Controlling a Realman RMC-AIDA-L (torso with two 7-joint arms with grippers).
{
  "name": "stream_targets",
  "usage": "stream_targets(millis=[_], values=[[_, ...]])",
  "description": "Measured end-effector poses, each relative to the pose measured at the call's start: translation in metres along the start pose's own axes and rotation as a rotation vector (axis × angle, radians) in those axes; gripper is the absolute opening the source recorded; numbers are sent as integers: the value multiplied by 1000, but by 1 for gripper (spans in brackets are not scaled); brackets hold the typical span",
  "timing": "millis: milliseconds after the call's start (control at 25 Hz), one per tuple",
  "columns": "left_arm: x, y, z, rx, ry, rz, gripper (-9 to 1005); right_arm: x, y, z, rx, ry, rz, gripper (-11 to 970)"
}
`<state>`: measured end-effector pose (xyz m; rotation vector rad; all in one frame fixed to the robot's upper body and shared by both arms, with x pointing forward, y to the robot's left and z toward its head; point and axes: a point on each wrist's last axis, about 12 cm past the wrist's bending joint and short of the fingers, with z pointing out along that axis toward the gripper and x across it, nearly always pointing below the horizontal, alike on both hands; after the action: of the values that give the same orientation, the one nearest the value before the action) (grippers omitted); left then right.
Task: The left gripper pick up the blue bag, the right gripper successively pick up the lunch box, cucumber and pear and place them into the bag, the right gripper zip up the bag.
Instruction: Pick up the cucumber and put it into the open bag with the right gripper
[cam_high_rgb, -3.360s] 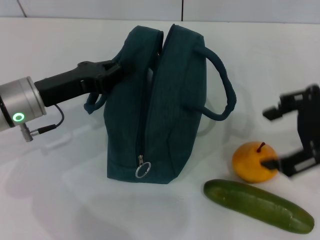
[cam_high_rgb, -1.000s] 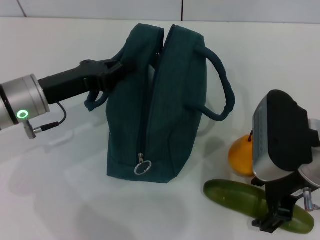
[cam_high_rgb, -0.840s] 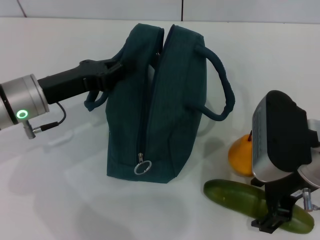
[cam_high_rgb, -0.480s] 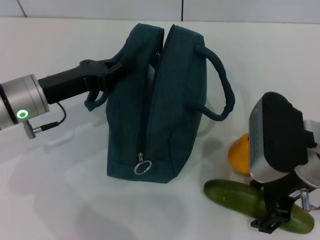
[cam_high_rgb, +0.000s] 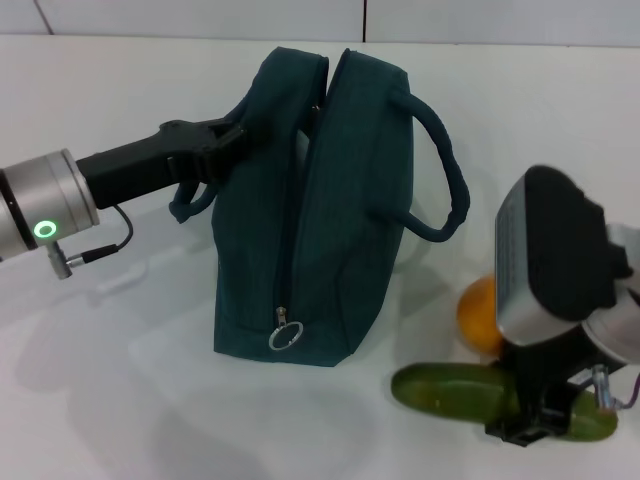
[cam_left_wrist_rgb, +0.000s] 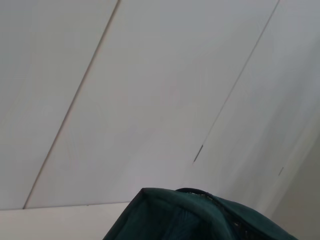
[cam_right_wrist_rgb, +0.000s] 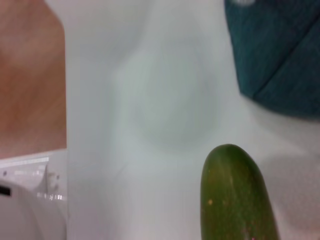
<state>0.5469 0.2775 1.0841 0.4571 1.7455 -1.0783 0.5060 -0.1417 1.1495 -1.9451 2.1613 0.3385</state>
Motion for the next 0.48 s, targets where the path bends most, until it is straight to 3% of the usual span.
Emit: stream_targets(millis=[240, 480], values=[[0, 0, 0, 3, -1, 0, 42, 1, -3, -12, -20, -78, -11, 554], [0, 0, -1, 2, -7, -2, 42, 9, -8, -43, -115, -317, -46, 555]])
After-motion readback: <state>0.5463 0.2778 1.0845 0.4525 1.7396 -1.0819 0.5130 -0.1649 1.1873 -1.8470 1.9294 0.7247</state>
